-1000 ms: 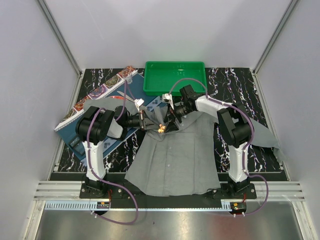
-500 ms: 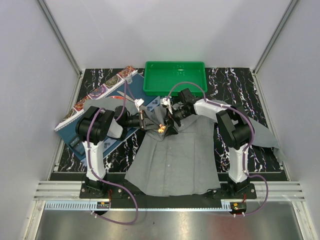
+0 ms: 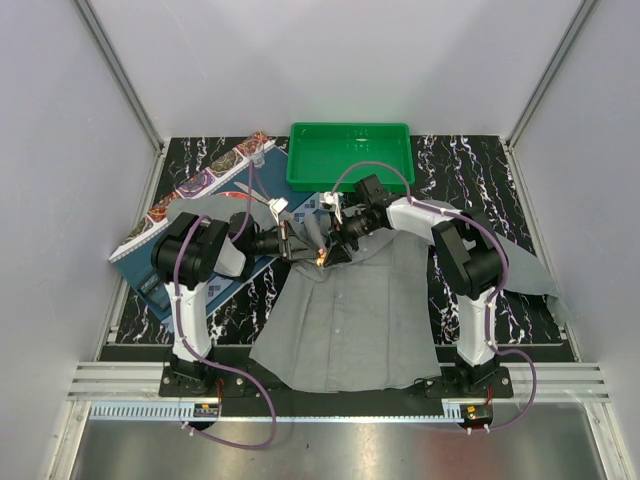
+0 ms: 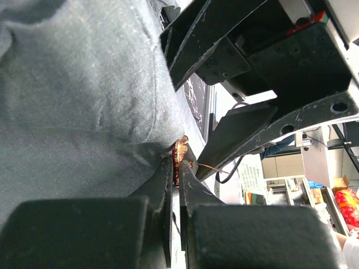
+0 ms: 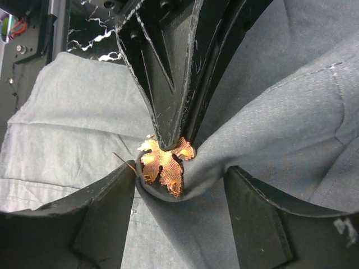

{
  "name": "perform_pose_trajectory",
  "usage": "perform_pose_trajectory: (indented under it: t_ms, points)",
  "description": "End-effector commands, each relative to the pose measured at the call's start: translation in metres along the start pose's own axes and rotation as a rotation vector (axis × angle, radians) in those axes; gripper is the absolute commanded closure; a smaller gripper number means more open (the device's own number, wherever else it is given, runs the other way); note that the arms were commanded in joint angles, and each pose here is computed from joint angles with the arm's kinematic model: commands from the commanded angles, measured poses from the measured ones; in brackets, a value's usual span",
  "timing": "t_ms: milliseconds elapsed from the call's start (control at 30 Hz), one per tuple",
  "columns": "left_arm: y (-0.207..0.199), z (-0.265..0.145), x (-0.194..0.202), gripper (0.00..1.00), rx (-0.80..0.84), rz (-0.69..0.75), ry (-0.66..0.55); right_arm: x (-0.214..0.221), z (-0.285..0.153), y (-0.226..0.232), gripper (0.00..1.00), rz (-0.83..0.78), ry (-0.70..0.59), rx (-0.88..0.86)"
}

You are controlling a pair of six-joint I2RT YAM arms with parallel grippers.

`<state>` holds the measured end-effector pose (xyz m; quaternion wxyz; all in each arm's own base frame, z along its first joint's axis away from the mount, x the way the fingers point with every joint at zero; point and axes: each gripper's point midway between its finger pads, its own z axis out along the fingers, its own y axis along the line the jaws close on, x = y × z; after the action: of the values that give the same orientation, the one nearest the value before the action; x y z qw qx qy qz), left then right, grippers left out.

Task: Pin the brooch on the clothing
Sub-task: Pin the brooch onto the flattened clothing.

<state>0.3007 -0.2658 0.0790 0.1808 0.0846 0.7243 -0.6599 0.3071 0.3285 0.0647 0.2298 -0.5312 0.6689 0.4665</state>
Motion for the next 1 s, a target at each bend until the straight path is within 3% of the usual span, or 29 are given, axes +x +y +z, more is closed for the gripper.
perform_pose_trajectory:
  t_ms: [0, 300, 500, 767, 967]
  points:
    - [-0.029, 0.000, -0.012, 1.00, 0.122, 0.284, -0.046, -0.034, -0.013, 0.002, 0.33, -0.022, -0.069, -0.017]
    - [-0.032, 0.000, -0.012, 1.00, 0.131, 0.296, -0.044, -0.033, -0.011, 0.004, 0.50, 0.029, -0.073, -0.069]
    - [-0.033, 0.000, -0.012, 1.00, 0.131, 0.296, -0.048, -0.025, -0.010, 0.001, 0.50, 0.041, -0.050, -0.061]
    - [-0.032, 0.000, -0.012, 1.00, 0.133, 0.292, -0.048, -0.019, -0.020, -0.002, 0.16, -0.008, -0.039, -0.035]
    - [-0.032, 0.000, -0.014, 1.00, 0.134, 0.290, -0.050, -0.013, -0.025, -0.002, 0.03, -0.049, -0.012, -0.039]
